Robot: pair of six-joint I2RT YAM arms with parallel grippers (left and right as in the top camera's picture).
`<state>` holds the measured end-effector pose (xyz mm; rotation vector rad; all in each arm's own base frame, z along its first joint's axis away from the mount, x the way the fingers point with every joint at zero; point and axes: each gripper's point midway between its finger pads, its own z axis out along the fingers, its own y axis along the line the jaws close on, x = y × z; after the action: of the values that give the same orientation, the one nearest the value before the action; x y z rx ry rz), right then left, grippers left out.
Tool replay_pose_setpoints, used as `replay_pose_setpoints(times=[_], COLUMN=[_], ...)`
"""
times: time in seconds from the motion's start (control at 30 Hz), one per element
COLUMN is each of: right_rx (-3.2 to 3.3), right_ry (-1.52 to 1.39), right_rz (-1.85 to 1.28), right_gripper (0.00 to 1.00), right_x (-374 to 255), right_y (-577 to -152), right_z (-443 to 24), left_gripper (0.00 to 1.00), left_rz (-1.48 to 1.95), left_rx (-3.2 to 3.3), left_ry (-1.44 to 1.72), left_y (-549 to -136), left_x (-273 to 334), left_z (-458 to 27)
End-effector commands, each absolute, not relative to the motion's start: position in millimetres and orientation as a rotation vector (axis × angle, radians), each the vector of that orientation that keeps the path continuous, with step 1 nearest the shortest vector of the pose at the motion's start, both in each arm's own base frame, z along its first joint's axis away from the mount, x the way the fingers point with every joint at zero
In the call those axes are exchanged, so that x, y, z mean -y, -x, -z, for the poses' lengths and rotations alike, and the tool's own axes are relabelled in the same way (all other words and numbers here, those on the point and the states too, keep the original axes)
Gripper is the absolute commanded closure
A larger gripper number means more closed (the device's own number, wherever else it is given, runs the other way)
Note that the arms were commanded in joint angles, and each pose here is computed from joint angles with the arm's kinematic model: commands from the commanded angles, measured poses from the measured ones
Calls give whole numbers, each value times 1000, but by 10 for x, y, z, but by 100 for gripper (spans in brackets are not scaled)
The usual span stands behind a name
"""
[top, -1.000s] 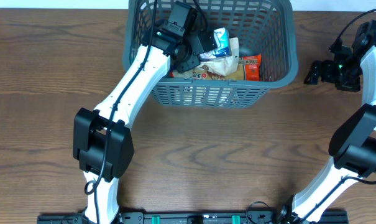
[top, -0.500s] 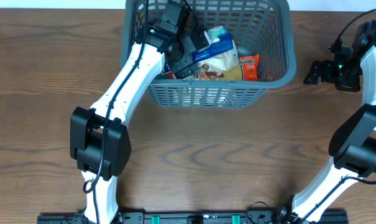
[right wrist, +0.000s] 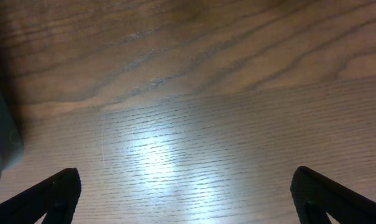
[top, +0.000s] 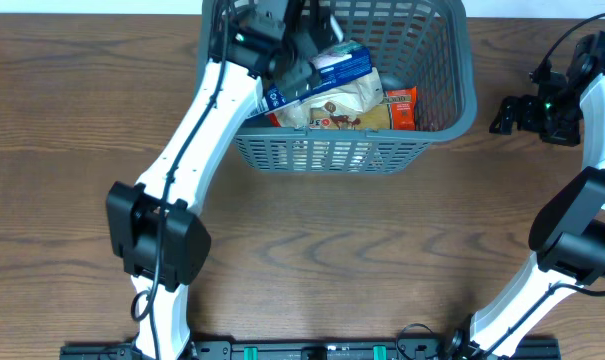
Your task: Pack container
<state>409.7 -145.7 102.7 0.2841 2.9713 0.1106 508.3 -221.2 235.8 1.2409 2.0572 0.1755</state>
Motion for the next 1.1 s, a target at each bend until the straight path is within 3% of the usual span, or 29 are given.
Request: replay_pose_setpoints(times=[0.0,0.2,0.53,0.67,1.07], right_rx=[-2966,-2840,-2406,-2360,-2418], right_ry=[-274,-256,-88,-52,-58], right_rz=[-109,-107,-68,-40,78], right_gripper=[1,1,1,1,1], right_x=[1464,1473,1226,1033,525], right_y=[-4089,-4277,-4564,-4336,-3316], right_z=[-1054,-1449,-3126,-3475,-3851], left_gripper=[1,1,1,1,1], left_rz=[-183,-142,-151,-125,-26], left_rx=[-1973,-2045,-2181,-2245,-2310], left_ry=[-1028,-732,103,269,281], left_y=[-5024,-4771,-4212,-3942,-3577], left_x=[2031,1397,-506,-991,-1038], left_z=[-3266,-3843,-4218,-4092,-3864])
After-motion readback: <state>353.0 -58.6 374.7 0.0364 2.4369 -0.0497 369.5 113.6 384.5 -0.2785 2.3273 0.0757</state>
